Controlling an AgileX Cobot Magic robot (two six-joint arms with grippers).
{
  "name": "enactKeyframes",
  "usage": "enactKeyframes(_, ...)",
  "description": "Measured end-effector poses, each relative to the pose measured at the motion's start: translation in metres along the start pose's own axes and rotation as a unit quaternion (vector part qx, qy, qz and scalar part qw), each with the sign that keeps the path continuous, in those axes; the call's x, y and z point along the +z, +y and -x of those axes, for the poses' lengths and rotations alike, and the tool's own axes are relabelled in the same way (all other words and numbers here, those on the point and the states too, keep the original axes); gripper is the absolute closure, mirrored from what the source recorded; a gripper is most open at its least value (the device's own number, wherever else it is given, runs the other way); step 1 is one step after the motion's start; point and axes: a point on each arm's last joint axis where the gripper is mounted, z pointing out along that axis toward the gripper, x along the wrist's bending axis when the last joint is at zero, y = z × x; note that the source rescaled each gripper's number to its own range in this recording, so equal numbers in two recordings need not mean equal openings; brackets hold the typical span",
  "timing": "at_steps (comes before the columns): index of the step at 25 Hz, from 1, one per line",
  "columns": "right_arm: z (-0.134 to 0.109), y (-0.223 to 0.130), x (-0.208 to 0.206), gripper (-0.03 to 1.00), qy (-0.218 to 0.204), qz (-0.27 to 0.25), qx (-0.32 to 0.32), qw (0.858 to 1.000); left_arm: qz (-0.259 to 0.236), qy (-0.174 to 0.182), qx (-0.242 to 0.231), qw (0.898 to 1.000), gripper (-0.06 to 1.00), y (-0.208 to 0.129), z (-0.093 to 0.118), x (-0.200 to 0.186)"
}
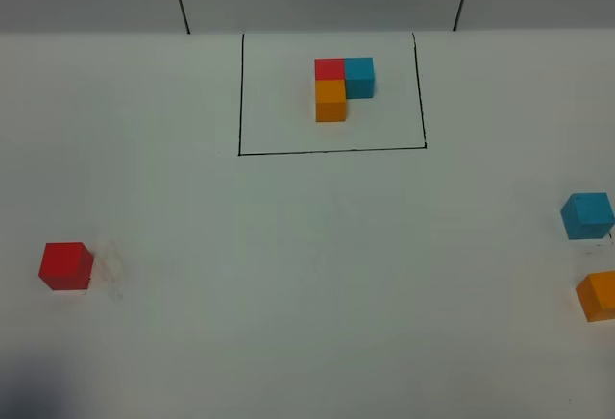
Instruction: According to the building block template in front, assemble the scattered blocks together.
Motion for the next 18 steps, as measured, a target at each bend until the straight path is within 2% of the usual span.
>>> enactKeyframes(4, 0.0, 0.0, 0.0, 0.97, 0.0, 0.0, 0.0, 1.0, -0.078, 0.007, 0.014, 0.997, 0.31, 0.049, 0.009, 0.03)
enactKeyframes(9, 0.0, 0.0, 0.0, 0.97, 0.0, 0.0, 0.0, 1.0, -0.169, 0.002, 0.025, 0.985, 0.31, 0.09, 0.023, 0.09)
enactKeyframes(12, 0.0, 0.0, 0.0, 0.97, 0.0, 0.0, 0.0, 1.0, -0.211, -0.013, 0.037, 0.977, 0.31, 0.099, 0.031, 0.13)
enactKeyframes(18, 0.0, 0.0, 0.0, 0.97, 0.0, 0.0, 0.0, 1.0, -0.278, -0.079, 0.035, 0.957, 0.31, 0.093, 0.05, 0.191)
